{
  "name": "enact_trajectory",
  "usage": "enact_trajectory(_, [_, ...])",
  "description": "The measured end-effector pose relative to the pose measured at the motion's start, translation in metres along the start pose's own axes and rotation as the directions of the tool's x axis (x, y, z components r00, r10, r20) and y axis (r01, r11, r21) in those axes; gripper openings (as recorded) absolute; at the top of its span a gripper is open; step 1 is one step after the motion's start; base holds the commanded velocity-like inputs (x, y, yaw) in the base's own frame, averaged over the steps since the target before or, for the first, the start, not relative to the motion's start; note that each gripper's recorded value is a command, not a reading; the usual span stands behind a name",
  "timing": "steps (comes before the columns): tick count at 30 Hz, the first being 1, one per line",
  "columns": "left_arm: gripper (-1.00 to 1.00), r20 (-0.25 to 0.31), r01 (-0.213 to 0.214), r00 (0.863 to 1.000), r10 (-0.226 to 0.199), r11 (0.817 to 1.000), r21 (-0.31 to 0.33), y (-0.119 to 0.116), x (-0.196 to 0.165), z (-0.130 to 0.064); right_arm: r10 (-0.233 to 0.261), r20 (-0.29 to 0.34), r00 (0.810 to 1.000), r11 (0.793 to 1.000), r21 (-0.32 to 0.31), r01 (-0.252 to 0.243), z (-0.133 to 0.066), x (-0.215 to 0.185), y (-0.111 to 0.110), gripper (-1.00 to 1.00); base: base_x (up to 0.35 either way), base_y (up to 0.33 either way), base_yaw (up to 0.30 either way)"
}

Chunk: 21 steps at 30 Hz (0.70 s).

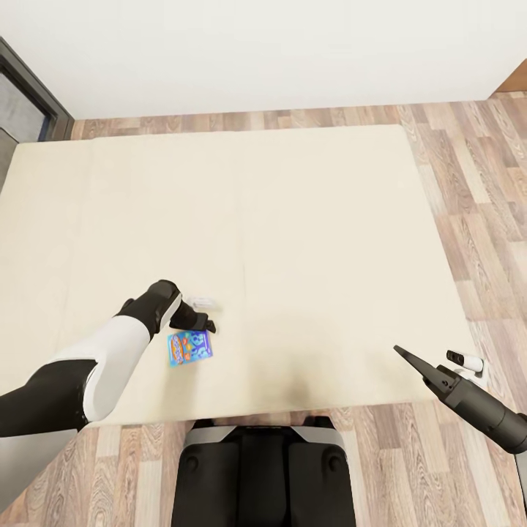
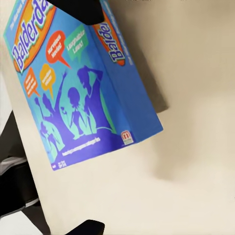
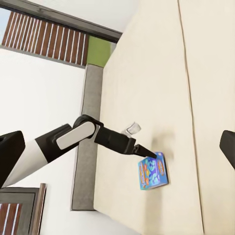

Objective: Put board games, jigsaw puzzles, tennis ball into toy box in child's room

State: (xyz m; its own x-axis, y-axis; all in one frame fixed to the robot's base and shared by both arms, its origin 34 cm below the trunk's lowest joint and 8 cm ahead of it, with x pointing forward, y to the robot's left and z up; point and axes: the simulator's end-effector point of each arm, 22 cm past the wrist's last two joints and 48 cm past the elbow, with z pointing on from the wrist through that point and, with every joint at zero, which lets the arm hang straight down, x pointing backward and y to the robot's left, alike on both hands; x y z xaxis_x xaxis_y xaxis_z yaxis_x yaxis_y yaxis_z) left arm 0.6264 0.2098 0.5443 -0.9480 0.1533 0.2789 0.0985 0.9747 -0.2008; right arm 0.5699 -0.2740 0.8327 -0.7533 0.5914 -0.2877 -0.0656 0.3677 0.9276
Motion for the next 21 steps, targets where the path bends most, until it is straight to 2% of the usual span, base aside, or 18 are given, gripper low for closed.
enact_trajectory(21, [1.00, 0.002, -0.001, 1.000, 0.001, 1.000, -0.001, -0.0012, 0.0050, -0.0035, -0.010, 0.006, 1.000, 1.000, -0.010, 0.010, 0.0000, -0.0041, 0.0068, 1.00, 0.000, 0.000, 0.000])
